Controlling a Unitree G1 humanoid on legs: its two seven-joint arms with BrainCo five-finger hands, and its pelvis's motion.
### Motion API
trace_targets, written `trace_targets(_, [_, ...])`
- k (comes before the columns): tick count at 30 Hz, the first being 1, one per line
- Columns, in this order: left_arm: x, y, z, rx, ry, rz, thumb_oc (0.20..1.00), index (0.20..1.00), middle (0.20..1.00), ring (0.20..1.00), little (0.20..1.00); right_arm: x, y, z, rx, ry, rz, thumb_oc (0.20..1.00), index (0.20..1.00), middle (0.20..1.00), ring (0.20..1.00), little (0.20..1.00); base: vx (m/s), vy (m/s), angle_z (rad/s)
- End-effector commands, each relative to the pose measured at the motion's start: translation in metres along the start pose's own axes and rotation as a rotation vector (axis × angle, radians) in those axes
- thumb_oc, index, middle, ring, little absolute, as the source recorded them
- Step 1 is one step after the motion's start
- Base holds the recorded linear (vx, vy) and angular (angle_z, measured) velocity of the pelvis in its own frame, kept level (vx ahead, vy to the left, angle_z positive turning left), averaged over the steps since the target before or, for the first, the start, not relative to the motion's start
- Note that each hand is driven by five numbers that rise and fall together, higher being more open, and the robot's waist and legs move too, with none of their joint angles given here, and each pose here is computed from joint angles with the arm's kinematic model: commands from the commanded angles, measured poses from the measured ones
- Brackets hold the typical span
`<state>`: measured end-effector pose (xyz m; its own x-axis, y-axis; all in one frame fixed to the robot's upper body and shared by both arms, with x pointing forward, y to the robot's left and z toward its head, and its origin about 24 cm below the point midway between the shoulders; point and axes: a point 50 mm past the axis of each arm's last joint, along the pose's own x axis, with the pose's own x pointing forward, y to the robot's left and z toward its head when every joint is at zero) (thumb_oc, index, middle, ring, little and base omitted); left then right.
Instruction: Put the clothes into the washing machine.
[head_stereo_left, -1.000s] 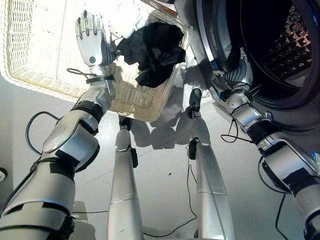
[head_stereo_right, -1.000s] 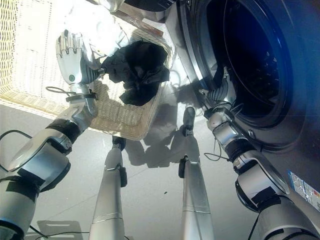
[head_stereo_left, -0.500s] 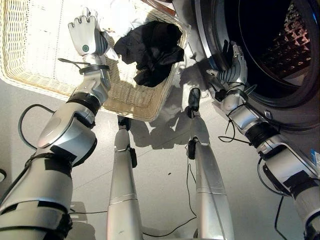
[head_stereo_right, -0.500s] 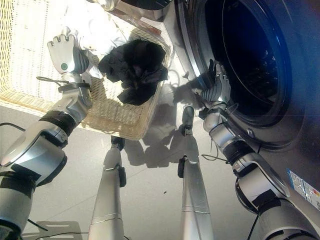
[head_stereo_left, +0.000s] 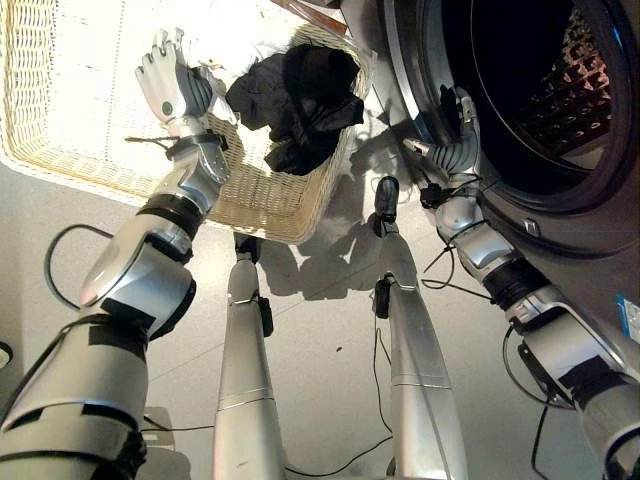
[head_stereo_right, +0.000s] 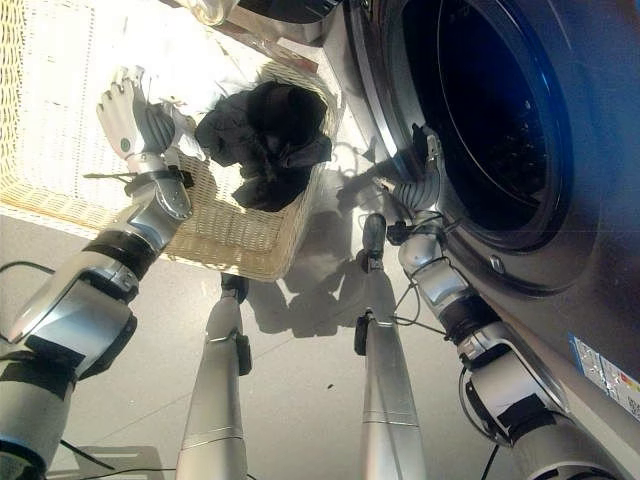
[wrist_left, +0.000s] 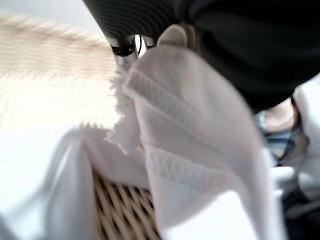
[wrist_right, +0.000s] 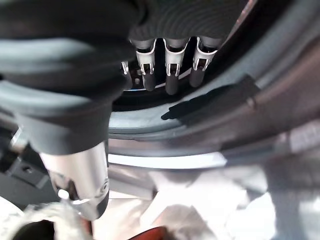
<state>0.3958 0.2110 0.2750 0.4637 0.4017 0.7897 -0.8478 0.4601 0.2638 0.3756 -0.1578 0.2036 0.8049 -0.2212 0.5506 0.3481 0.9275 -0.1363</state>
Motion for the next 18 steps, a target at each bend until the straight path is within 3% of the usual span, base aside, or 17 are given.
trace_targets(1, [-0.028, -0.003, 0.006, -0.264, -0.022, 0.073, 0.2, 0.2, 0.2, 0.2, 0.2, -0.018, 0.002, 0.015, 0.225, -0.079, 0.042, 1.0, 1.0, 1.0, 1.0, 1.0, 0.0, -0.041, -0.02])
trace_targets(7, [-0.094, 0.003, 0.038, -0.566, -0.221, 0.105, 0.2, 0.2, 0.2, 0.2, 0.2, -0.047, 0.001, 0.026, 0.538, -0.08, 0.151, 1.0, 1.0, 1.0, 1.0, 1.0, -0.01, -0.036, 0.01])
trace_targets(18, [-0.117, 0.032, 0.087, -0.622, -0.651, 0.05, 0.2, 0.2, 0.2, 0.2, 0.2, -0.07, 0.016, 0.039, 0.9, -0.036, 0.494, 1.0, 1.0, 1.0, 1.0, 1.0, 0.0, -0.018, 0.0])
